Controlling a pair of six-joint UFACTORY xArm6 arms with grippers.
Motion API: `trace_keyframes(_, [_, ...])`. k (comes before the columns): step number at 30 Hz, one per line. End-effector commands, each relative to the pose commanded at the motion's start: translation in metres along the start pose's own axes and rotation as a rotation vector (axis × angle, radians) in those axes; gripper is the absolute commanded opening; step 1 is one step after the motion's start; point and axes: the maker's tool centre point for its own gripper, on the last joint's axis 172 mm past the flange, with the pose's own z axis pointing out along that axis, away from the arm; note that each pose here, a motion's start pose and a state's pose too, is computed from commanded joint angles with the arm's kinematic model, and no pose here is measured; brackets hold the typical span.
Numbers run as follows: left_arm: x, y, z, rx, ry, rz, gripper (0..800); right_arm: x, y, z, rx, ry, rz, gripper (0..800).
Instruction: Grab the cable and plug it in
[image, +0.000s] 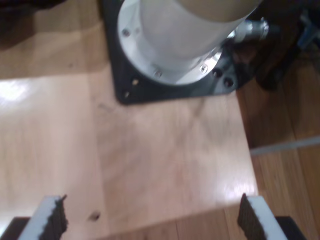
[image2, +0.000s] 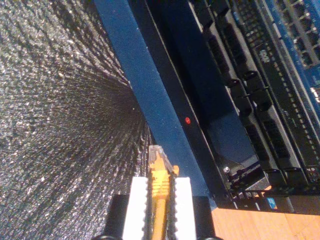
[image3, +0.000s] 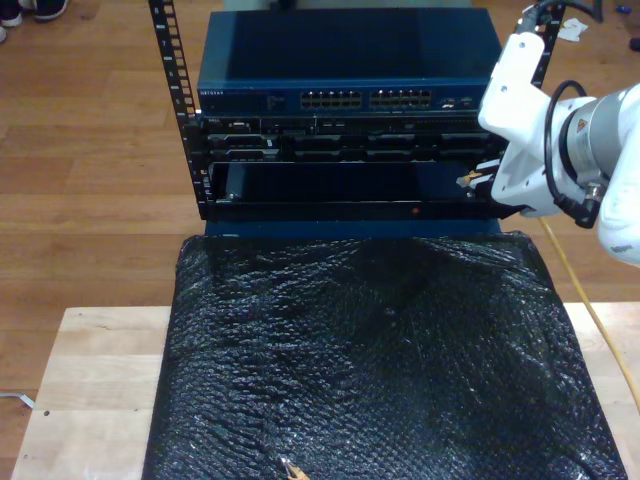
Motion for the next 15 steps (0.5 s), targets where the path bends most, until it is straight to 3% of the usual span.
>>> trace_keyframes(5, [0.003,0.005,0.0,0.012,-0.015,0.027,798,-0.002,-0.001,0.0,0.002,-0.003,0.0,0])
trace_keyframes(11, [0.01,0.038,0.034,-0.074,0.015,0.021,798,-0.002,-0.001,0.0,0.002,-0.003,-0.001,0])
trace_keyframes(15, [0.011,0.046,0.049,-0.071,0.035,0.012,798,-0.004,-0.004,0.002,0.007,-0.006,-0.002,0])
